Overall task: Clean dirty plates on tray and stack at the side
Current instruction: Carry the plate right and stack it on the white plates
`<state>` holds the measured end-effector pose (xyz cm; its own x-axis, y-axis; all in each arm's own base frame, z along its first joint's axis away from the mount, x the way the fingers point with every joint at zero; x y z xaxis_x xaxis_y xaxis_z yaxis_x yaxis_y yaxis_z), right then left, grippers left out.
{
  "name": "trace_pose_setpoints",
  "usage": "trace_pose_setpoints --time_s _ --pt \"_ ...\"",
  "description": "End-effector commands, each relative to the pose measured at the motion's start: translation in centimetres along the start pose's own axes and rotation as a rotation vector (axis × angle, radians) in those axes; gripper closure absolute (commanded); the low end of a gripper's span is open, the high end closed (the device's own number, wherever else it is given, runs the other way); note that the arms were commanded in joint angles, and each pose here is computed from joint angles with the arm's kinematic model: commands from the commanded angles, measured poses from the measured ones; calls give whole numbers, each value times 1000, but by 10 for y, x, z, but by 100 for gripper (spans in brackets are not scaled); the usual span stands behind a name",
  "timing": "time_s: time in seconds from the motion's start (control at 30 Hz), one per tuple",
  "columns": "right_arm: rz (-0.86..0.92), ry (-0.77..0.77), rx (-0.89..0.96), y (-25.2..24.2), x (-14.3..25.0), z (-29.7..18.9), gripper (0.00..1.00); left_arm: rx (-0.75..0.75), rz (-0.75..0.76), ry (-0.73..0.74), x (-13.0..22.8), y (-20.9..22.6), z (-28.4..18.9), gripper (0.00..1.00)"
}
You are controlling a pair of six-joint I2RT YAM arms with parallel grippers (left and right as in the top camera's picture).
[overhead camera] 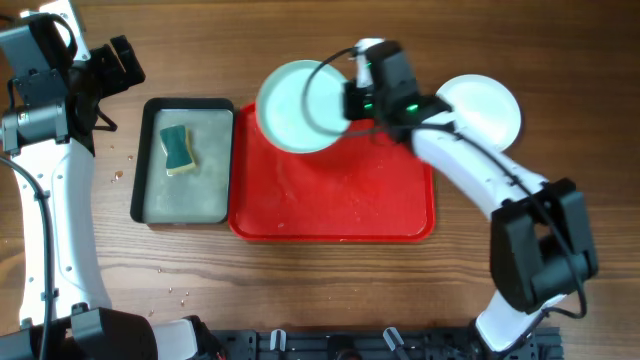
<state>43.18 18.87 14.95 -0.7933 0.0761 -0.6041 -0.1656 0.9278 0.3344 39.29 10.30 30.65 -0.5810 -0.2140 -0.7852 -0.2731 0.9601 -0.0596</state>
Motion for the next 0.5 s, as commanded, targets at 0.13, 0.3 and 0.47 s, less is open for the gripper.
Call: trace_pose_setpoints --time_s 0.13,0.3,0.47 --pt "397 47 -86 -123 -26 -50 96 2 -15 2 0 1 2 0" --pt "576 28 44 -209 -17 -83 96 2 -15 1 0 1 2 0" --pt "644 48 270 -268 7 -109 96 2 -15 1 0 1 2 0"
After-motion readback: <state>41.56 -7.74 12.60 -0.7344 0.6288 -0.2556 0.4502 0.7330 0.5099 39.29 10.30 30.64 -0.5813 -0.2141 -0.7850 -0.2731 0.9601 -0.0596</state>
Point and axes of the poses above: each gripper's point midway between its finger pads, its own z axis out along the fingers, its own y axis along the line the jaws close on, x = y × z, the point moved 5 cm from there along -z, back along the fingers, and after that the axes turned 2 degrees about z, right-handed, at the moved point
